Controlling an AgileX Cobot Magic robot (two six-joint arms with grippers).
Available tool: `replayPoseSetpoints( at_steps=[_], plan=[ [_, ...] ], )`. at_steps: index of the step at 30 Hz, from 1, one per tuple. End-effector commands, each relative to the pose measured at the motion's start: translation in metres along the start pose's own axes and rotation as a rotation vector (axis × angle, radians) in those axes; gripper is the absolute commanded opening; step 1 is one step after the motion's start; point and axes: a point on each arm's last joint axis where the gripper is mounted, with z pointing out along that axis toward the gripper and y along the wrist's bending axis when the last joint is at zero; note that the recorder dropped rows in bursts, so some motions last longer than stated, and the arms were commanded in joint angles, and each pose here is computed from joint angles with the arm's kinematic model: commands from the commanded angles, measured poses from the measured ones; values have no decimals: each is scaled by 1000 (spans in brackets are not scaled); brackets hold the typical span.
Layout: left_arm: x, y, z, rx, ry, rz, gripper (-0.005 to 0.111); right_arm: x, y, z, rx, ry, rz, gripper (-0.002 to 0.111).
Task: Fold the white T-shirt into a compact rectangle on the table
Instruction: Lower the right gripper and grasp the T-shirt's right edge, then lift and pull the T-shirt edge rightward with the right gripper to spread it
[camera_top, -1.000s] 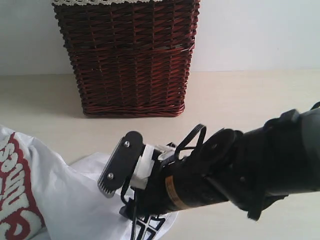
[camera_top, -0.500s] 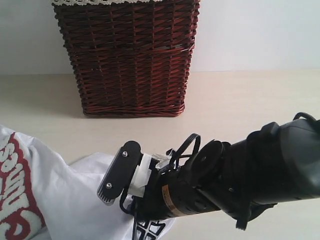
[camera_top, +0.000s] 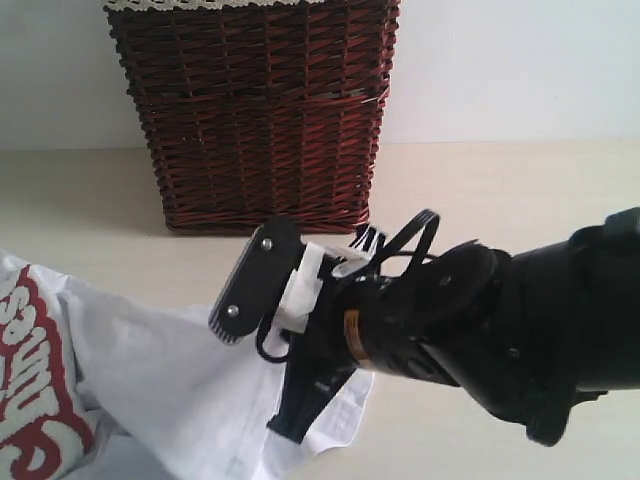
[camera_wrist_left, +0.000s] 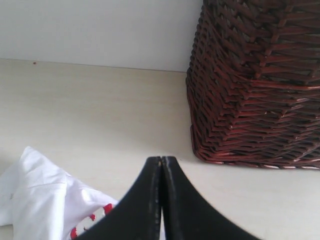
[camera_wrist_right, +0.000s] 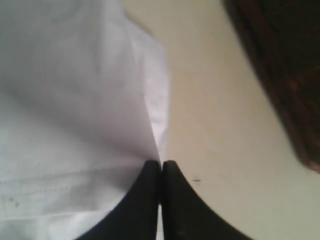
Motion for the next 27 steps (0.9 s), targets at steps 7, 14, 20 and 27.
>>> replayPoseSetpoints(
  at_steps=[7,14,20,27],
  plan=[
    [1,-2,-2,11,-8,-14,0,-24,-74,-53,577,248,-247,0],
    [3,-10,0,38,8,11,0,-64,-100,-75,788,154,-388,0],
    [7,-24,2,84,21,92,0,-78,-126,-82,895,128,-398,0],
    [13,-38,2,132,47,215,0,-67,-152,-84,951,182,-338,32]
  ],
)
